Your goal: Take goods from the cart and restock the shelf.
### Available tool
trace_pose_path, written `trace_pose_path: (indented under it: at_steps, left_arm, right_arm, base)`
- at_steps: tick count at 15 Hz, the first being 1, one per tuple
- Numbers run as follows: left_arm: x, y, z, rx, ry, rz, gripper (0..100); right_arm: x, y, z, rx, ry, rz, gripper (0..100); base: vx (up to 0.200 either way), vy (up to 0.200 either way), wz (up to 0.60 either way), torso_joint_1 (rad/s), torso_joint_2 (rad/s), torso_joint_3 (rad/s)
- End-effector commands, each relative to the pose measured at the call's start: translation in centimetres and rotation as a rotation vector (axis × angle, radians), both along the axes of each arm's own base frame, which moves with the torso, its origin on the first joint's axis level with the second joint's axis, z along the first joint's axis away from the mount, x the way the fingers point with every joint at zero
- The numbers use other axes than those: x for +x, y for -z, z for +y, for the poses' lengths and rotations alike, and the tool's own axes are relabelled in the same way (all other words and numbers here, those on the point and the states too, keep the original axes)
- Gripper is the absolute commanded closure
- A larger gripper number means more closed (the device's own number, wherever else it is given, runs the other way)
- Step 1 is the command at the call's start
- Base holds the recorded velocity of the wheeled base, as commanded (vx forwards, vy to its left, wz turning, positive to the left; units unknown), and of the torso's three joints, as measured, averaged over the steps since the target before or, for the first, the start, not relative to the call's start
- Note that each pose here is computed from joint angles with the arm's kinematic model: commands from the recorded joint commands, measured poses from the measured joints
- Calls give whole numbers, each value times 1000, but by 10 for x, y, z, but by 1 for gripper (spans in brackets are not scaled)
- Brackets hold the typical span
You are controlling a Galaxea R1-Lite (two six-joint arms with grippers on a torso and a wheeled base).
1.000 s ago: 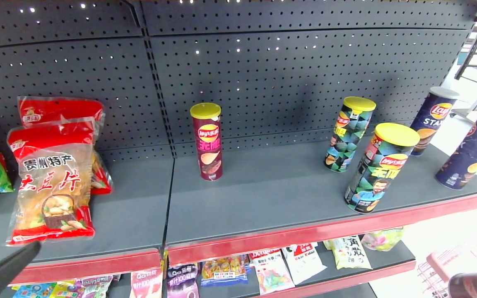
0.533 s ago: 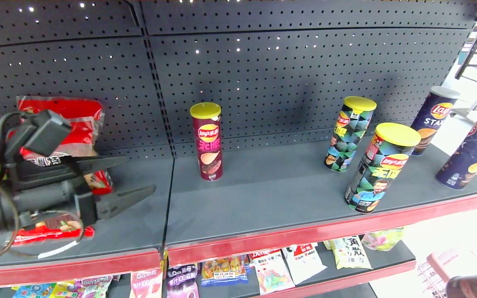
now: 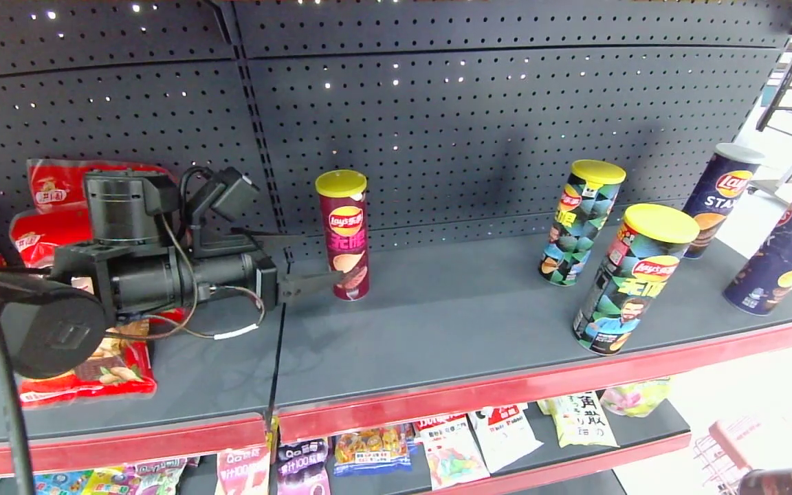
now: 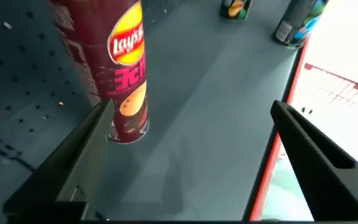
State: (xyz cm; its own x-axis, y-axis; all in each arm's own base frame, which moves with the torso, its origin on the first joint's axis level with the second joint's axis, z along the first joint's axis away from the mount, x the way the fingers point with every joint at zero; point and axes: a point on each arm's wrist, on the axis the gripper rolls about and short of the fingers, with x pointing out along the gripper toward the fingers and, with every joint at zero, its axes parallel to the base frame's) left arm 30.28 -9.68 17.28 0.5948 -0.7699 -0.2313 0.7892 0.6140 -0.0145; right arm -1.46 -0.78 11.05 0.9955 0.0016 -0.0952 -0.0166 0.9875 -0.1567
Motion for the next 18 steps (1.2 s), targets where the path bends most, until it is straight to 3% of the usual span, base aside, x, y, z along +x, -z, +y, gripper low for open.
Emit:
trace_pose_path:
  at_steps: [1,8,18]
  left_arm:
    - [10,14,-5,13,6,35,0]
    - [53,6,-14,12,-64,-42,0]
    - [84,8,-21,7,-97,-81,0]
  right_arm:
    - [-2,3,0,1,4,-13,100]
    - [-3,3,0,3,29,-25,100]
    - [-3,4,0,3,33,-20,100]
  base:
    - [0,0,0,0,0,0]
    - [0,0,0,0,0,0]
    - [0,0,0,0,0,0]
